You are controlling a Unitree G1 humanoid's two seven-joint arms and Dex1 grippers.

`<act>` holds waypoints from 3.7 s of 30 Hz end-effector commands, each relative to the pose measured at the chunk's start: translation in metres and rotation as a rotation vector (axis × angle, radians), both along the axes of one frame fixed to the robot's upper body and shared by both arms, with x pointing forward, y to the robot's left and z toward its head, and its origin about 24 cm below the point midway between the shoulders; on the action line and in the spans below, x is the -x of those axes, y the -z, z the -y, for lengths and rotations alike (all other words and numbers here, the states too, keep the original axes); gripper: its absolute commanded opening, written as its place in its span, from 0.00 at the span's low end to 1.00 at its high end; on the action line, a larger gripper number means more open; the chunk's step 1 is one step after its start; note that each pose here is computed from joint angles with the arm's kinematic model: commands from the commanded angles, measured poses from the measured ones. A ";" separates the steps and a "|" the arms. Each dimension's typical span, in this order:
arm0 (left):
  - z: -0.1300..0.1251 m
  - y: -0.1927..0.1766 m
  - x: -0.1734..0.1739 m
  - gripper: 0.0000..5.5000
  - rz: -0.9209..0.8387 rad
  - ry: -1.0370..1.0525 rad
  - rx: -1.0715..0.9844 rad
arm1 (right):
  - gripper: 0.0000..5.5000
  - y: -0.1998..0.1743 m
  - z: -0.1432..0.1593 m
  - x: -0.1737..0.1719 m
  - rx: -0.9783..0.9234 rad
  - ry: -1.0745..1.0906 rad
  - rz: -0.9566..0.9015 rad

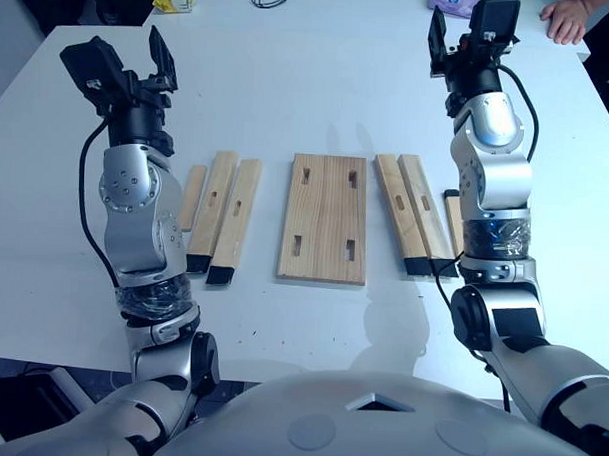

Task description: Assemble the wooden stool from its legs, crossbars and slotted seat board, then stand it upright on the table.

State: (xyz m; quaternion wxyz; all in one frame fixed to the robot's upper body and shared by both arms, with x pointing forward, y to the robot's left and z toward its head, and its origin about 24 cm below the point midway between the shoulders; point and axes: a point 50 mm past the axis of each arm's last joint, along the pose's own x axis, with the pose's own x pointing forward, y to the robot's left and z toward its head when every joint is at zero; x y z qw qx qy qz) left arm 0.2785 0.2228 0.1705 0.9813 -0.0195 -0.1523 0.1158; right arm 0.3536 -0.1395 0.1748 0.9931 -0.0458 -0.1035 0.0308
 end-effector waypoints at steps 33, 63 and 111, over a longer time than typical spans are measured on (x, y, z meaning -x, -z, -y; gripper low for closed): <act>-0.037 0.052 0.016 0.70 -0.307 0.094 -0.117 | 0.57 0.010 -0.009 0.007 0.007 -0.045 -0.042; -0.070 0.126 0.039 0.70 -0.817 0.365 -0.145 | 0.57 0.012 0.010 0.009 0.019 0.034 -0.047; -0.089 0.138 0.065 0.24 -1.131 0.577 -0.249 | 0.57 0.022 0.012 0.024 -0.040 0.093 -0.073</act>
